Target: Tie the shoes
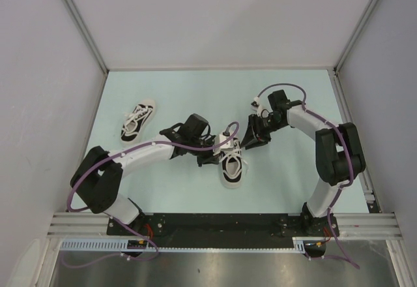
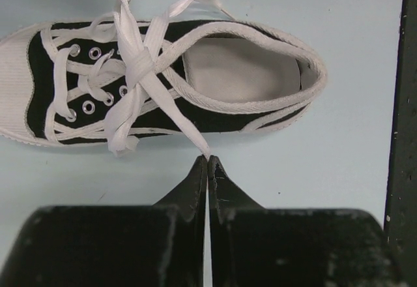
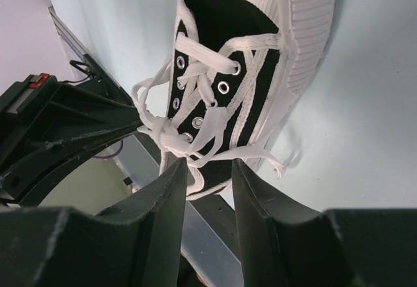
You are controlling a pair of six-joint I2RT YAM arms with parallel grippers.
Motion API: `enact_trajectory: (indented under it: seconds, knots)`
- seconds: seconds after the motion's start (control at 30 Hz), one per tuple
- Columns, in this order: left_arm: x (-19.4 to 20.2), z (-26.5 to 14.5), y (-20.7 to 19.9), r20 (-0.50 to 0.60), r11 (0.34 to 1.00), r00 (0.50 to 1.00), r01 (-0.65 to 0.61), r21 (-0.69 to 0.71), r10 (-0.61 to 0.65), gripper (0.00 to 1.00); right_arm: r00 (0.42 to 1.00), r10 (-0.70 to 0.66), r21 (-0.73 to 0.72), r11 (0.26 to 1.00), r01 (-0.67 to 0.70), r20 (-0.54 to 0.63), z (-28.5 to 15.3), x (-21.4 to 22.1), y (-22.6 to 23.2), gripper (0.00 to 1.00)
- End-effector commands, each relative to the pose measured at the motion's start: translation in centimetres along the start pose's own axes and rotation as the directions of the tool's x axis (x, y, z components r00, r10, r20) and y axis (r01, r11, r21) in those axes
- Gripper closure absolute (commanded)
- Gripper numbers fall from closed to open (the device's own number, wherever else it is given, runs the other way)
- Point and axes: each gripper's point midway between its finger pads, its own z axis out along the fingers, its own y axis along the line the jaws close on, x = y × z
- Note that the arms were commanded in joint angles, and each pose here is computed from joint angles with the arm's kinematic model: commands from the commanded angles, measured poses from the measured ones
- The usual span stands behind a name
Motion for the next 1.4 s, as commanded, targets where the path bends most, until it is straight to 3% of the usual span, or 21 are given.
enact_trajectory:
  seconds: [0.0, 0.83, 1.2, 1.37]
  knots:
    - [-1.8, -0.7, 0.0, 0.058, 0.999, 0.997, -0.045, -0.016, 0.046, 1.00, 0.999, 0.053, 0.002, 0.999, -0.053, 0.010, 0.4, -0.5, 0.0, 0.62]
    - [-1.3, -0.4, 0.0, 0.048, 0.999, 0.998, -0.044, -0.011, 0.045, 1.00, 0.989, 0.122, -0.110, 0.985, -0.132, -0.085, 2.0, 0.5, 1.4, 0.63]
    - [-0.5, -0.5, -0.2, 0.035, 0.999, 0.998, -0.046, -0.016, 0.047, 1.00, 0.991, 0.120, -0.113, 0.986, -0.127, -0.060, 0.9, 0.1, 1.2, 0.82]
    - [-0.4, -0.5, -0.1, 0.033, 0.999, 0.998, -0.044, -0.020, 0.044, 1.00, 0.990, 0.127, -0.126, 0.983, -0.134, -0.063, 0.6, 0.1, 1.1, 0.77]
